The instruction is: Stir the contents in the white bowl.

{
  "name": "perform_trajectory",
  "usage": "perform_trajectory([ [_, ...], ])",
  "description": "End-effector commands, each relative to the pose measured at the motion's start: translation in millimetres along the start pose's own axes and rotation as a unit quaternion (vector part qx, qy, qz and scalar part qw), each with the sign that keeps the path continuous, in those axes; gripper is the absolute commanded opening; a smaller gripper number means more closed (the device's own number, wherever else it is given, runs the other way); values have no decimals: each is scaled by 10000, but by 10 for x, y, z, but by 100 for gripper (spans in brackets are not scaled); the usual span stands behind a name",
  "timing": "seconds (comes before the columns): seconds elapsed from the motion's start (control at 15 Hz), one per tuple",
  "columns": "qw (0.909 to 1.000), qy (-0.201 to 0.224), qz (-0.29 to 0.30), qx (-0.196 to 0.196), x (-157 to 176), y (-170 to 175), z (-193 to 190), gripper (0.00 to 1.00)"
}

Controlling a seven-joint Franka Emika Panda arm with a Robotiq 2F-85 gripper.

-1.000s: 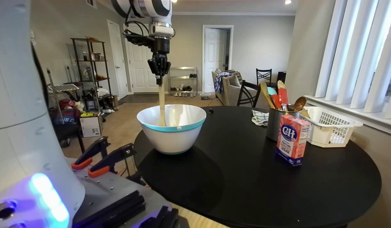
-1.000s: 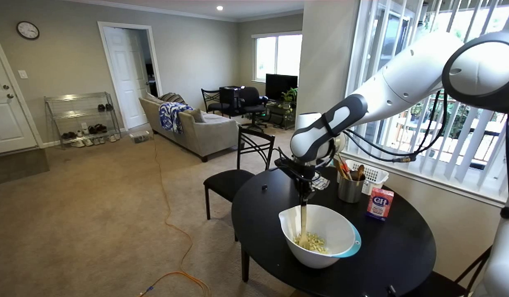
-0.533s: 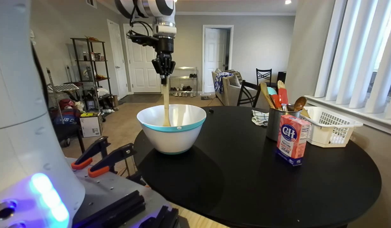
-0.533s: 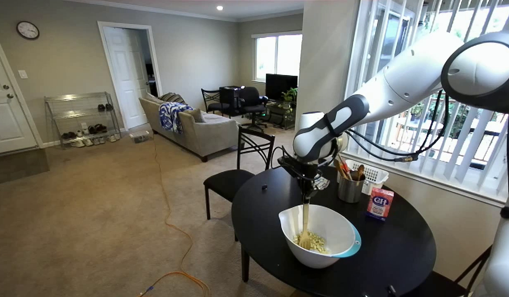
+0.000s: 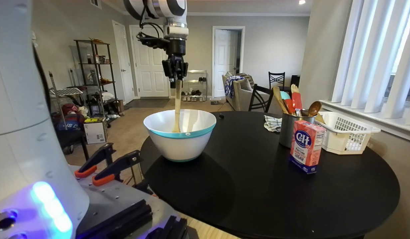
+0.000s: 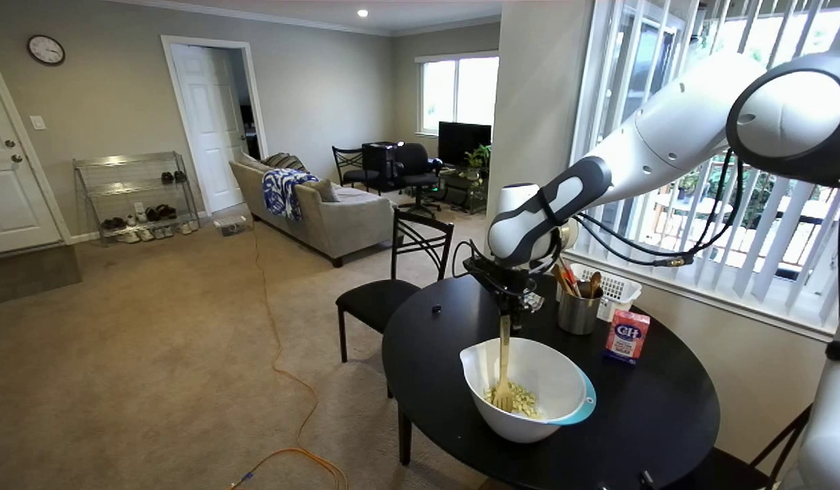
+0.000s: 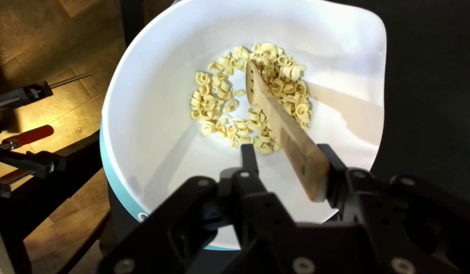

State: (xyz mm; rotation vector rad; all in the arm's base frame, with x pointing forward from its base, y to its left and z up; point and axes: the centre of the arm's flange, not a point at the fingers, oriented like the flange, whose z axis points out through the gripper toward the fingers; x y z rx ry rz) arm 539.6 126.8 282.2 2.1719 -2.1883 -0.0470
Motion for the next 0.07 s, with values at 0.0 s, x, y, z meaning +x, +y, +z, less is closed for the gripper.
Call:
perform_trajectory([
  [0.0, 9999, 110, 107, 67, 7, 5, 19, 81],
])
